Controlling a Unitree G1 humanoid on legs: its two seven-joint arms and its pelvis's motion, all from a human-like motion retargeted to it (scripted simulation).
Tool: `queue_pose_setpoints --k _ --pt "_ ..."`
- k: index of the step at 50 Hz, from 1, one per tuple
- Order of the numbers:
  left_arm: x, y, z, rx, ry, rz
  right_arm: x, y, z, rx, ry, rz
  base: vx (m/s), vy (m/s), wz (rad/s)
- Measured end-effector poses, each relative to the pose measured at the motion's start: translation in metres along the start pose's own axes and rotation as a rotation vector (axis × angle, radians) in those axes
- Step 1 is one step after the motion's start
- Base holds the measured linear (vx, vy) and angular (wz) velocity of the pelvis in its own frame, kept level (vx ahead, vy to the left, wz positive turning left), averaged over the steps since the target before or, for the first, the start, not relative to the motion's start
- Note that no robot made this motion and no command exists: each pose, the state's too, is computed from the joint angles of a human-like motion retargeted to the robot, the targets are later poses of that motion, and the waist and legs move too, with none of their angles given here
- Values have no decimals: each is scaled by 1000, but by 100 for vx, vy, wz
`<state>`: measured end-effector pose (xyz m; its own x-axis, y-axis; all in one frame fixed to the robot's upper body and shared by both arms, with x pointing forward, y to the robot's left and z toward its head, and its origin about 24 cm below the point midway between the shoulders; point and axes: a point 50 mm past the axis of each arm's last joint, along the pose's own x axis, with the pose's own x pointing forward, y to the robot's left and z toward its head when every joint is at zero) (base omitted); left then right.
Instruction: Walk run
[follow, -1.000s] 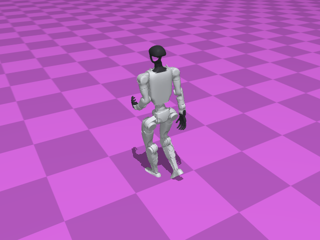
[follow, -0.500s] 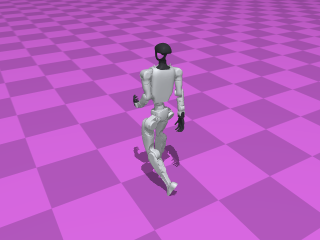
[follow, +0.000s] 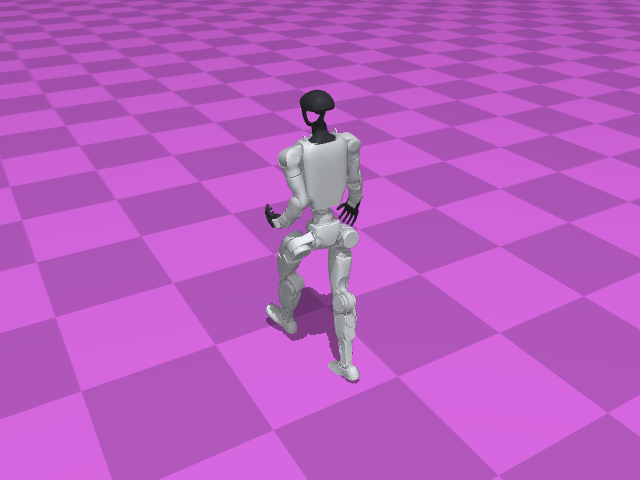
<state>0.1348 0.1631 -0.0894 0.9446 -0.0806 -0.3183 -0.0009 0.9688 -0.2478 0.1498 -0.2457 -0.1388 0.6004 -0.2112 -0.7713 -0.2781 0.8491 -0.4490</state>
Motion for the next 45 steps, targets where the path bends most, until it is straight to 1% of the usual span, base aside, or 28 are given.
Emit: queue_pose_setpoints --k 6,12,15,20,25,28,33,38,41,45 --pt "-7 13 -5 5 30 59 -31 60 -57 19 201 165 105 -7 -57" --pt "16 10 8 11 -6 51 -77 102 -113 8 434 327 96 -11 15" --pt "32 -2 19 7 -49 20 -100 114 -137 23 524 364 78 1 31" --pt "50 -21 41 14 -138 -64 -140 130 -169 138 665 378 76 -8 98" --pt "64 -29 60 5 -196 -134 -170 146 -184 293 792 389 75 -23 40" --pt "68 -31 68 14 -221 -153 -177 152 -185 348 819 402 73 -28 25" --pt "65 -34 63 -9 -218 -164 -174 153 -183 340 811 423 90 -41 26" --pt "52 -35 37 -65 -128 -149 -156 144 -174 317 764 394 92 -51 81" --pt "44 -39 21 -79 -70 -126 -131 130 -160 317 699 362 83 -51 25" --pt "39 -36 15 -73 -45 -102 -80 94 -123 246 538 279 68 -45 -14"
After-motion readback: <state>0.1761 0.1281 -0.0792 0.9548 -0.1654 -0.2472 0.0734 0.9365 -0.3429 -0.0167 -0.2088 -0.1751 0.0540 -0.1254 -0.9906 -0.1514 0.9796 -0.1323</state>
